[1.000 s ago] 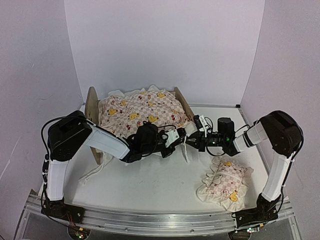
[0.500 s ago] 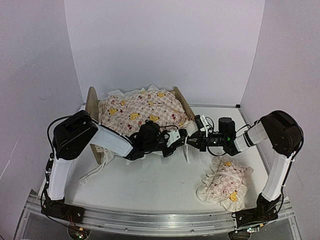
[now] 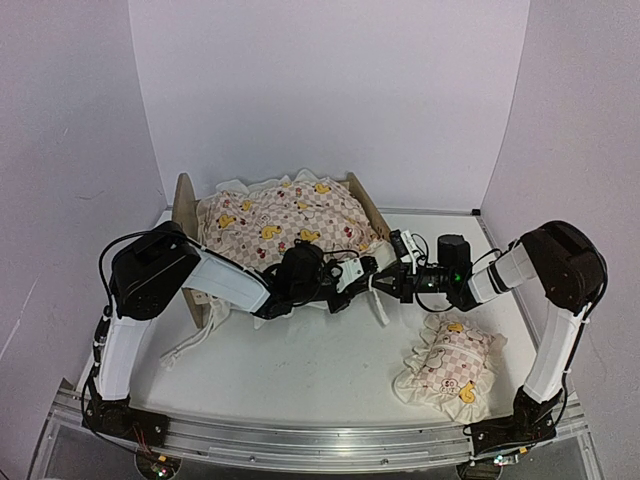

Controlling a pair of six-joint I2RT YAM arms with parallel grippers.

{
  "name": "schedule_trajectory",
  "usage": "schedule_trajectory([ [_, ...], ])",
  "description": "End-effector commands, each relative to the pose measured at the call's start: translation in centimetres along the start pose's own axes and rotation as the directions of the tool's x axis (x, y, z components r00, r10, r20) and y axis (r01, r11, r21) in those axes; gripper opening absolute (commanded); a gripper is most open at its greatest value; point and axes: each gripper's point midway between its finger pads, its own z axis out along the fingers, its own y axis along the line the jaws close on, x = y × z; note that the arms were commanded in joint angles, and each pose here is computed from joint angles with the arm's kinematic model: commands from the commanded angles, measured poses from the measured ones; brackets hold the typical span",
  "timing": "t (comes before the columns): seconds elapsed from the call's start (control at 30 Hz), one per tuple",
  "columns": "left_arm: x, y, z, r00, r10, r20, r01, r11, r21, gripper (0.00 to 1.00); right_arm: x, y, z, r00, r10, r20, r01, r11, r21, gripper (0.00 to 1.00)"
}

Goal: Set up the pet bed

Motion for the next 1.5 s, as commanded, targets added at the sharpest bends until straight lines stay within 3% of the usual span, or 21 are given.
schedule_trajectory([
  [0.0,-3.1,2.4,0.0,0.997,-0.003,0.074,0.007,0.999,-0.053,0.12,-2.4,0.9,0.1,0.998,-0.055,0.038,0.056,0.998,-0.033,0.0],
  [0.17,-3.9,2.8,-0.3,0.996,-0.03,0.089,0.035,0.998,-0.061,0.0,-2.5,0.3,0.1,0.998,-0.04,0.042,0.04,0.999,-0.001,0.0],
  [0.33,-4.3,2.7,-0.9,0.994,-0.059,0.093,0.064,0.996,-0.058,0.0,-3.2,-0.5,-0.2,0.998,-0.003,0.059,0.0,0.998,0.062,0.04],
  [0.63,-3.9,2.5,-1.7,0.992,-0.105,0.074,0.111,0.991,-0.079,0.0,-4.3,-2.0,-2.9,0.978,0.179,0.11,-0.204,0.93,0.305,0.29],
  [0.8,-3.7,2.7,-2.0,0.99,-0.125,0.064,0.132,0.985,-0.11,0.0,-2.2,-3.6,-4.6,0.962,0.267,0.063,-0.265,0.845,0.464,0.42],
  [1.0,-3.6,3.4,-2.2,0.979,-0.191,0.065,0.198,0.969,-0.145,0.0,0.6,-1.4,-4.1,0.957,0.289,-0.004,-0.256,0.855,0.452,0.48],
  [1.17,-4.5,3.5,-2.4,0.958,-0.272,0.092,0.283,0.95,-0.132,0.0,2.0,-0.5,-1.3,0.958,0.288,-0.011,-0.256,0.868,0.427,0.54],
  [1.47,-6.1,3.4,-3.0,0.885,-0.445,0.138,0.457,0.886,-0.076,0.0,0.6,-3.2,0.8,0.968,0.216,0.124,-0.249,0.841,0.479,0.55],
])
